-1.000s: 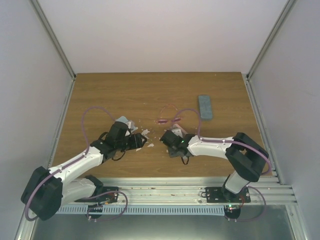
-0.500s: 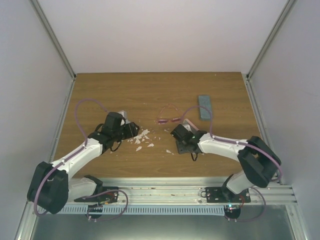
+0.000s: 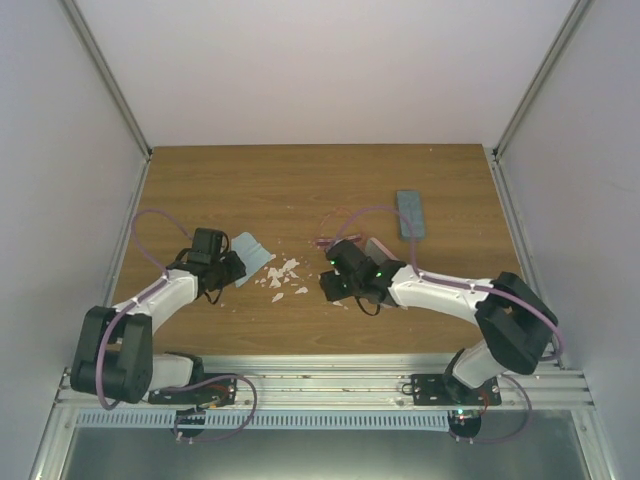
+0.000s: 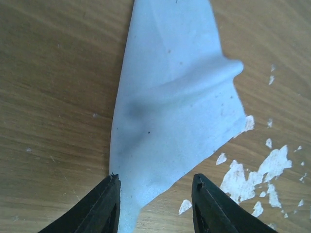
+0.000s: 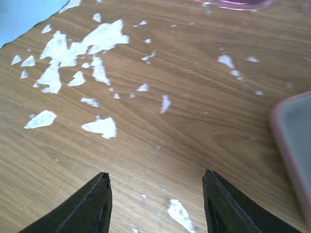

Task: Organize the sunglasses
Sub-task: Move the glasses cleaning cloth to the center of the board.

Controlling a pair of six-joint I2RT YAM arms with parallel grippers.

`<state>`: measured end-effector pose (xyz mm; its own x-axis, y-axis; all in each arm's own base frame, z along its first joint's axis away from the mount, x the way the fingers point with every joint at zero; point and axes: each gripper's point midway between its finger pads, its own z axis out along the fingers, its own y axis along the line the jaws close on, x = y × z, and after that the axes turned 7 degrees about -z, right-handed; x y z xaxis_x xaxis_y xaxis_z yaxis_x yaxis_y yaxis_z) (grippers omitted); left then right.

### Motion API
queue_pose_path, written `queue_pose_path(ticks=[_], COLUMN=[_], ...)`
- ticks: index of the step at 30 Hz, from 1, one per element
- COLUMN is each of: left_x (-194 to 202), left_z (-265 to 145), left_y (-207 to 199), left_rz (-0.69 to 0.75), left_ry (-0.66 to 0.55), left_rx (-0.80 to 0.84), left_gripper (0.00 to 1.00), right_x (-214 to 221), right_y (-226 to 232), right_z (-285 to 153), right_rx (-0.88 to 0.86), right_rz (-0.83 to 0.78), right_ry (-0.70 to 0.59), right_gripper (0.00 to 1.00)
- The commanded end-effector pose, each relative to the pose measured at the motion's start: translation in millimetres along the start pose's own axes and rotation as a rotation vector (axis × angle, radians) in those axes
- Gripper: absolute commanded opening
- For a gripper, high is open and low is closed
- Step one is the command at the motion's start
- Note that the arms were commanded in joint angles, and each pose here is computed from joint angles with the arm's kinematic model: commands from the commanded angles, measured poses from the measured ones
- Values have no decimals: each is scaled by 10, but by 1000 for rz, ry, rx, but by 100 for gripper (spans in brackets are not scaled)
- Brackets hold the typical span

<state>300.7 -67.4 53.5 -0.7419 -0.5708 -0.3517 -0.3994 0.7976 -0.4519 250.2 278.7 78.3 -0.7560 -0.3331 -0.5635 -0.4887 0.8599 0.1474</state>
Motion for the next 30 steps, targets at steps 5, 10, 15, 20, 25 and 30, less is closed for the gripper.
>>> queue_pose_path(ticks=[5,10,15,20,25,30], left_x=[112,118,143,277,646,1086], left_z=[237,323,305,176,-42,-215], left_y=[144,167,106,-72,-334,-443], left_rz=[-5,-7,17,72,130,113], left_ry=[68,79,95,144,234,330], left_rx=[-39,-48,-21,47,152,269], left_gripper=[36,20,0,0,0,0], right_x=[-192,-183,-182,-192,-164,-89], right_y=[317,268,253,253,282,363], right_z=[83,64,42,36,60,193], right_rx=[-91,-70,-68,-73,-93,-130], right_rz=[13,23,36,54,58,36], right_ry=[-53,-61,-71,-85,-80,-37], right_gripper=[50,50,50,50,50,43])
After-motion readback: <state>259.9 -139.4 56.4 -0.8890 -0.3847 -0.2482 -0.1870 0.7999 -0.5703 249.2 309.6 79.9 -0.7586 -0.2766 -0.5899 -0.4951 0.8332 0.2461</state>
